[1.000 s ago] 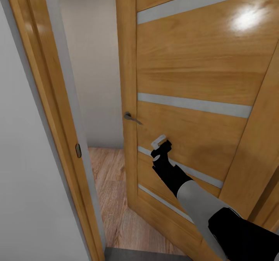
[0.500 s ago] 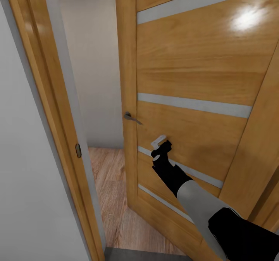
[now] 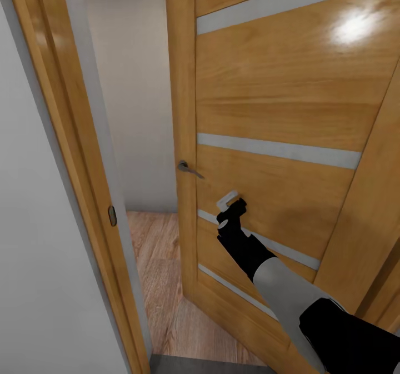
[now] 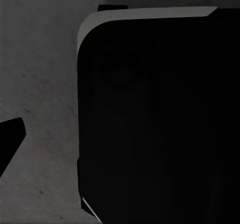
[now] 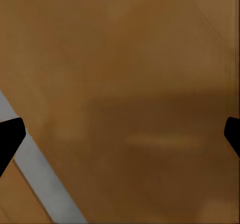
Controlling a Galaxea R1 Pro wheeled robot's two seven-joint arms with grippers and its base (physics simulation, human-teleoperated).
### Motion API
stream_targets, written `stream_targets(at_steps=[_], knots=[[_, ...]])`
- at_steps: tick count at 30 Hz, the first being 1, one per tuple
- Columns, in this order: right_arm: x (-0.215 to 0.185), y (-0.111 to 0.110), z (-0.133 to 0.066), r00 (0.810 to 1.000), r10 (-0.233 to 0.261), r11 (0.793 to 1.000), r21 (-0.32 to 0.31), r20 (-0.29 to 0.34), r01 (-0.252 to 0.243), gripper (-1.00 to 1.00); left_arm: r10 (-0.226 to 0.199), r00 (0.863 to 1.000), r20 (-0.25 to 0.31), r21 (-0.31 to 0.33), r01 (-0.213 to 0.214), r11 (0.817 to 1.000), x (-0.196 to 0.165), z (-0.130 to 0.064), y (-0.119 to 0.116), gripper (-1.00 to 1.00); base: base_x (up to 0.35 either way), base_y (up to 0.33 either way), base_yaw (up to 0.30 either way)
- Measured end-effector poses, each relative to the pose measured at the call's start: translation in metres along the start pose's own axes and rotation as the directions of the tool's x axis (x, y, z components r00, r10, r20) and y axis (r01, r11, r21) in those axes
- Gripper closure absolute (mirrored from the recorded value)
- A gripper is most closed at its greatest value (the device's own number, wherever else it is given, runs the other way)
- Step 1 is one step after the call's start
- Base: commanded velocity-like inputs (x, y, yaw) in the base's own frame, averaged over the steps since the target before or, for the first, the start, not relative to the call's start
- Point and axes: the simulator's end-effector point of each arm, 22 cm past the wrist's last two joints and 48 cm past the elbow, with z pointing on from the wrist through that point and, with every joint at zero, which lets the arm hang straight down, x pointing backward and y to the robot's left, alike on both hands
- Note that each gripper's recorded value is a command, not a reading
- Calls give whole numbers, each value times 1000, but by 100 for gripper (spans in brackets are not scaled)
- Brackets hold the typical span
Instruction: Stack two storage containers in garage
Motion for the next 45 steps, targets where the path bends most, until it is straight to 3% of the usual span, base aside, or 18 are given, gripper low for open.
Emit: stream_targets(at_steps=[8,15,28,36,45], knots=[[5,-8,-1,999,-23,999,35,-27,24,-100,3,1000,1,4,-3,1000,0,0,-2,-100,25,0,0],[6,-8,-1,999,-24,999,34,-31,25,-100,15,1000,0,6,-15,1000,0,0,-3,-100,215,0,0],[6,-10,-1,1000,-11,999,47,-29,13,-100,12,1000,0,5,-12,1000,0,0,-2,-100,12,0,0],[8,-15,-1,999,-29,997,72,-39,32,-100,14,1000,0,5,-14,1000,0,0,-2,-100,0,0,0],[10,-47,25,996,-54,993,99,-74,62,-100,14,1000,0,7,-14,1000,0,0,-3,-100,0,0,0]])
